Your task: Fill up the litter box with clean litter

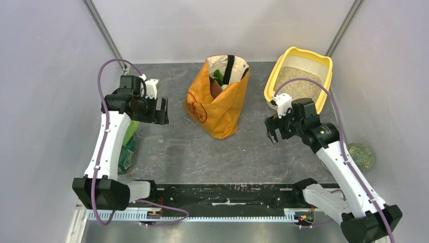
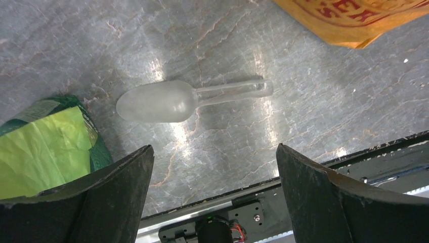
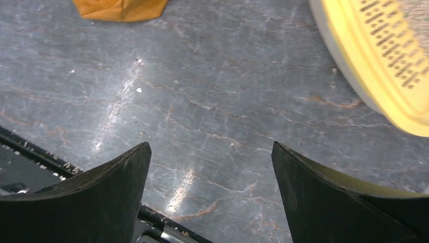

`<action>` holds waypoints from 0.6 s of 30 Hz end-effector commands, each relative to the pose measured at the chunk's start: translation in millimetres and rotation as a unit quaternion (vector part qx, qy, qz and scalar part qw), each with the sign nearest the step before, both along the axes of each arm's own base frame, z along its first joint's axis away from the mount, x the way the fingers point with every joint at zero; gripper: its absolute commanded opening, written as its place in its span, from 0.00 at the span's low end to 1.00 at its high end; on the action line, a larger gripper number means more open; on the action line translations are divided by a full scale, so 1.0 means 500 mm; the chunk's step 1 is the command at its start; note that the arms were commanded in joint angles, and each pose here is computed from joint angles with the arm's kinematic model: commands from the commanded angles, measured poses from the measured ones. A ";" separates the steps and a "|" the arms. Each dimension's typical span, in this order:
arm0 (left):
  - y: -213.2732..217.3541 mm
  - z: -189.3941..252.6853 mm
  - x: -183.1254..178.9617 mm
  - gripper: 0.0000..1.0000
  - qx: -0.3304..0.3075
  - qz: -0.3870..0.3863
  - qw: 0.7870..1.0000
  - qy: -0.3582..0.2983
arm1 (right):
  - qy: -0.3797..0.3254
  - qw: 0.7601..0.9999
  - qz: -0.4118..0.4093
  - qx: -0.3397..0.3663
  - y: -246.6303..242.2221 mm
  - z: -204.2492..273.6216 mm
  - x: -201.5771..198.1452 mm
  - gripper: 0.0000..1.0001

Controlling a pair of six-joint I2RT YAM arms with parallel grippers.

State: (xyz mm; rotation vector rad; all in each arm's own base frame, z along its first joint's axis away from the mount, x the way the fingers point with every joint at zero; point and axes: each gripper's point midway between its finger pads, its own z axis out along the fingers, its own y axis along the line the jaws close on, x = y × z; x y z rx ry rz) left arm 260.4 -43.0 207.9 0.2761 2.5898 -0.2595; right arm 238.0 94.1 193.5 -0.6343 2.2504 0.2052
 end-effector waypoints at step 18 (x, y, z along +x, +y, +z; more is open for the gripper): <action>-0.067 0.259 0.083 0.97 -0.151 0.059 0.974 -0.158 | 0.101 0.988 0.111 -0.034 0.193 -0.186 0.117 0.97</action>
